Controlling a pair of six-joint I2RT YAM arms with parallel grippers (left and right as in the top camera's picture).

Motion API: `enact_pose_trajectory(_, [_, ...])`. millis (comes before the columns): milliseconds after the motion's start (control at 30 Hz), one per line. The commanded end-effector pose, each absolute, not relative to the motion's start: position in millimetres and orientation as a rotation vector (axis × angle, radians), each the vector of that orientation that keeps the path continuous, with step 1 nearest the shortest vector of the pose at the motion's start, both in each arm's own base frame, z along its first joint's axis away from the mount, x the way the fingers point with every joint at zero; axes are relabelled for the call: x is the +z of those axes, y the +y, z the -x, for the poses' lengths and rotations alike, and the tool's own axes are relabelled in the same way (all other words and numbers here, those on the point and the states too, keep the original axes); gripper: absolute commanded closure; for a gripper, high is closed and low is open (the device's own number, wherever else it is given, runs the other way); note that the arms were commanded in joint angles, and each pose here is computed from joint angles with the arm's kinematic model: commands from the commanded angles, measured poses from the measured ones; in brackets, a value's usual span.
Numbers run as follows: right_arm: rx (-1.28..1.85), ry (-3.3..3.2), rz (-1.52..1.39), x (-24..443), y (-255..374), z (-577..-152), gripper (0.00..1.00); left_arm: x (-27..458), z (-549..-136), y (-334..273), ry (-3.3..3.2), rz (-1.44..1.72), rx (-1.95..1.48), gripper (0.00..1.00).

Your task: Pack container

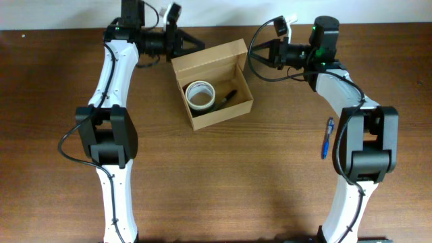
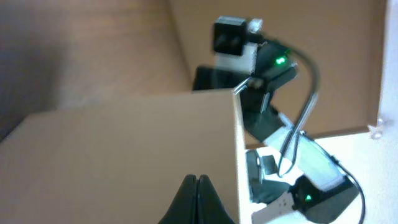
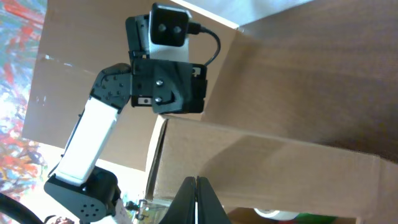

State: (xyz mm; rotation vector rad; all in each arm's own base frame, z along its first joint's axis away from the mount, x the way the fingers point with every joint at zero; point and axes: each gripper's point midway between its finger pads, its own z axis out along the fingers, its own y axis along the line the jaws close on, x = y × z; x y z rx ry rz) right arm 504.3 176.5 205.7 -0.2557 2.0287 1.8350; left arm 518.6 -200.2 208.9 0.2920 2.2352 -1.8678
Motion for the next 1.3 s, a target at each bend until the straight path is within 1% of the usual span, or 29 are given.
enact_pose_trajectory(0, [1.891, 2.014, 0.346, 219.8, 191.7, -491.8, 0.96, 192.4, -497.9, -201.8, 2.329, -0.461, -1.614, 0.98])
enact_pose_trajectory(233, [1.895, 2.009, 0.366, 225.5, 196.2, -488.5, 0.96, 179.3, -476.0, -201.5, 2.437, -0.497, -1.571, 0.98])
enact_pose_trajectory(433, [1.945, 2.007, 0.41, 233.4, 199.0, -478.1, 0.96, 174.1, -466.2, -198.0, 2.568, -0.524, -1.377, 0.99])
enact_pose_trajectory(533, [1.967, 1.998, 0.453, 239.4, 203.0, -470.8, 0.96, 184.6, -463.4, -192.0, 2.606, -0.54, -1.226, 0.98])
enact_pose_trajectory(633, [1.978, 1.994, 0.482, 247.0, 210.1, -464.5, 0.96, 200.1, -463.3, -175.4, 2.659, -0.496, -0.984, 0.98])
enact_pose_trajectory(767, [1.983, 1.956, 0.579, 266.6, 219.5, -451.4, 0.96, 241.2, -457.5, -154.3, 2.618, -0.468, -0.762, 0.98])
enact_pose_trajectory(867, [1.972, 1.907, 0.677, 301.8, 233.0, -437.7, 0.96, 273.1, -448.2, -144.0, 2.561, -0.468, -0.664, 0.98])
enact_pose_trajectory(967, [1.885, 1.757, 0.856, 362.6, 249.6, -415.2, 0.96, 303.0, -436.7, -136.5, 2.503, -0.464, -0.6, 0.98])
enact_pose_trajectory(1067, [1.769, 1.565, 1.033, 433.7, 259.2, -383.4, 0.96, 331.7, -423.1, -131.5, 2.442, -0.458, -0.567, 0.97])
enact_pose_trajectory(1267, [1.604, 1.346, 1.189, 520.6, 254.3, -344.3, 0.96, 369.4, -400.5, -128.4, 2.357, -0.452, -0.556, 0.97])
